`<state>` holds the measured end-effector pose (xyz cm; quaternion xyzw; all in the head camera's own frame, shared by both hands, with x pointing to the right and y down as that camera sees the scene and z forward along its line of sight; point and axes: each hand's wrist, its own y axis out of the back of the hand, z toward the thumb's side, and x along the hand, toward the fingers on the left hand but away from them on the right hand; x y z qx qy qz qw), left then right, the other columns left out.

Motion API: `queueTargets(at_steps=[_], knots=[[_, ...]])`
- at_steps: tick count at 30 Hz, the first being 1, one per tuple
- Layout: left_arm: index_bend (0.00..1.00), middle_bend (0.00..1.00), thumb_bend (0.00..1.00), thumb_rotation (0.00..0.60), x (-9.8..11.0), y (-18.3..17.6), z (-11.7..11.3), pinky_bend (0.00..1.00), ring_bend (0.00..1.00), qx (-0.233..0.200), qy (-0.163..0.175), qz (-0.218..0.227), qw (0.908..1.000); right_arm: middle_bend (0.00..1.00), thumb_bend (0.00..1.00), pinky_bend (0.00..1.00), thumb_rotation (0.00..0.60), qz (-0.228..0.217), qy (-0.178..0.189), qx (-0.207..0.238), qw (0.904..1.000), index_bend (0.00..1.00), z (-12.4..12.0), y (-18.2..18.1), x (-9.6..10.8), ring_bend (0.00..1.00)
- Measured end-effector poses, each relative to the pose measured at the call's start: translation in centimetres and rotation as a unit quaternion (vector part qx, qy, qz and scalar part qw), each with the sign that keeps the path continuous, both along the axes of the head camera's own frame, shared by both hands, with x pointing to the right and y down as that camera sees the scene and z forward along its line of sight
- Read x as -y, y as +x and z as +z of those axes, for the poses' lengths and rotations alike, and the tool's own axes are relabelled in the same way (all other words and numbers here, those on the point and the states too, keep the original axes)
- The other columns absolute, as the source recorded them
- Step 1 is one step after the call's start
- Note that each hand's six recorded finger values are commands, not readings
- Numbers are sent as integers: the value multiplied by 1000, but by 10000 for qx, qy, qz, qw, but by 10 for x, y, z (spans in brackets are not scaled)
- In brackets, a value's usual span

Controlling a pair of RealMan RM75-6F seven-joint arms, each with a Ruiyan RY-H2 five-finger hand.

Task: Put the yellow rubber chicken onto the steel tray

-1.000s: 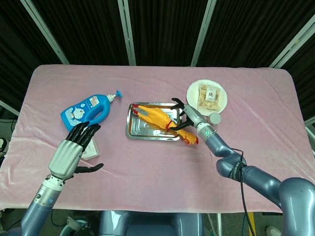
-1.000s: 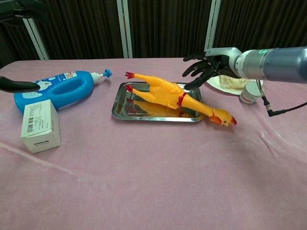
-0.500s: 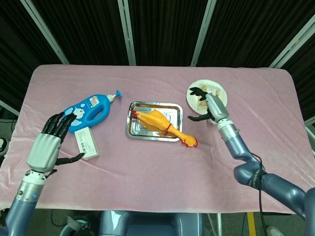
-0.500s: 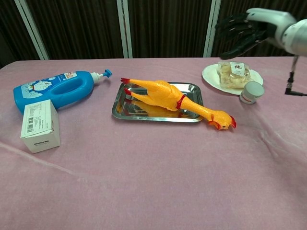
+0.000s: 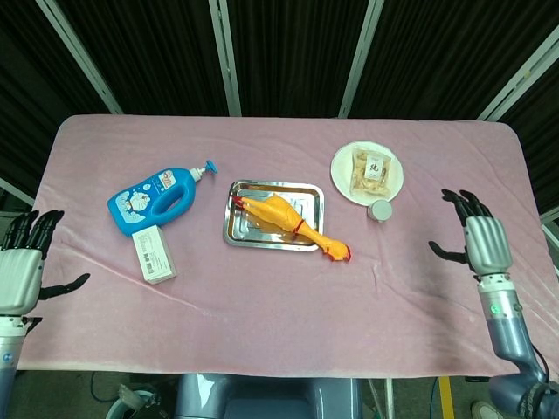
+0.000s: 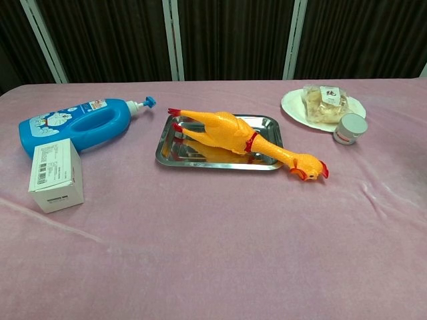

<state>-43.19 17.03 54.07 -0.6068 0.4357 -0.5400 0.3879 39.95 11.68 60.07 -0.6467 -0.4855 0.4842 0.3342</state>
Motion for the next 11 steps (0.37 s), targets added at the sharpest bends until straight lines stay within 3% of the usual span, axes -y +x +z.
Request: queueTargets(at_steps=[6,11], knots=[[78,87,36,600,-21,-6,-2,52,24,-7,-63,2,10000,215,221,197,600,208,64,-100,9997,108,-14,15,-47,98],[78,87,36,600,-38,-7,-2,52,24,-51,-120,17,9999,215,221,197,600,208,-135,14,9997,108,-20,13,-76,98]])
